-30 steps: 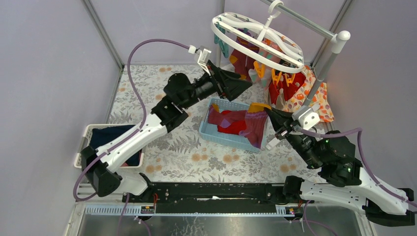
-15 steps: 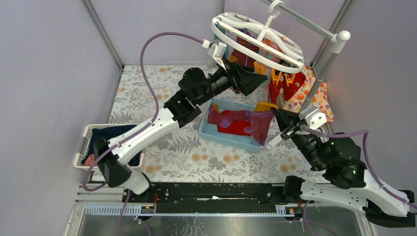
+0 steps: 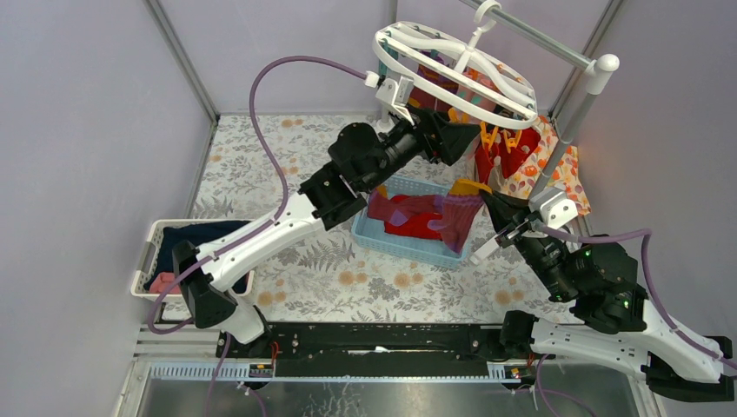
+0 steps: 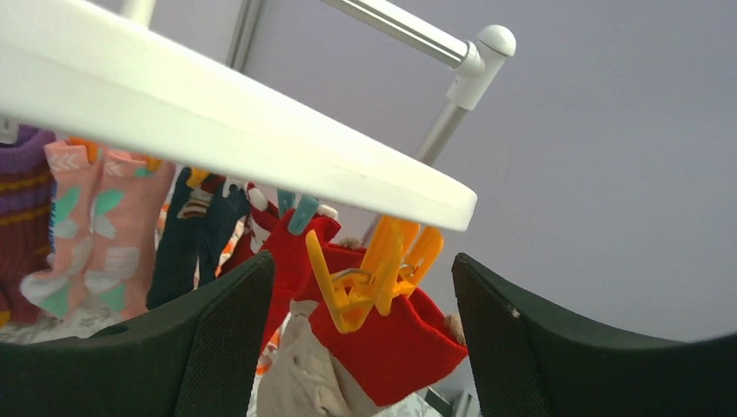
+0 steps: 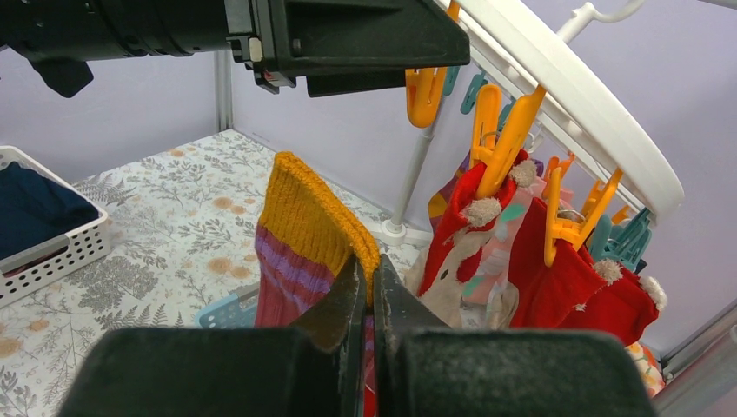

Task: Clip the socks to the hanger
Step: Open the clamp at the hanger.

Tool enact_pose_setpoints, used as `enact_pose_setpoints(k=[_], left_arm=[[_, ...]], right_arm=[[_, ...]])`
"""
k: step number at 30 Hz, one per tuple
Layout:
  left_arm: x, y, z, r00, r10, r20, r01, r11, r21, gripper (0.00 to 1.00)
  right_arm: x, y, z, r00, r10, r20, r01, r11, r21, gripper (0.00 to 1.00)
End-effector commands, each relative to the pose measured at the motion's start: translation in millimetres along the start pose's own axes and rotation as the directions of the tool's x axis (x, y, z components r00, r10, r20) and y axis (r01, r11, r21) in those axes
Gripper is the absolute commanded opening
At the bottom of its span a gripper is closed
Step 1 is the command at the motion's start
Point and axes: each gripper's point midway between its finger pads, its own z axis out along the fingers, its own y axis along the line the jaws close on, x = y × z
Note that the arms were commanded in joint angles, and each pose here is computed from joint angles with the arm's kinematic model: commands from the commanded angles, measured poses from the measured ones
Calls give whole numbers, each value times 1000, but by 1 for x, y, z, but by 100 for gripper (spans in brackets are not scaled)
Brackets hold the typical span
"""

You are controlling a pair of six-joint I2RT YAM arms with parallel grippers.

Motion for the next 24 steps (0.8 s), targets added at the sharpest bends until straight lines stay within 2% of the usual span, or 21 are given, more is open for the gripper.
enact_pose_setpoints(k=[1,10,19,23,24], left_arm=[[-12,11,6,994,100,41,-96,991,-95,78],[-11,16,15,991,125,46,-118,985,-128,71],[-15,12,16,991,126,55,-119,986,-116,49],[-20,8,12,991,119,65,-112,988,-104,48],[-21,7,11,991,115,66,-109,989,-101,52]], right_arm=[[-6,-4,-2,999,24,23,-24,1000,14,3],[-6,-5,-3,999,24,25,-24,1000,14,3],[-4,-5,-3,1000,18,21,-18,1000,17,3],[-2,-4,-1,1000,9,11,-9,1000,18,3],[-2,-3,0,1000,6,8,-6,1000,17,3]])
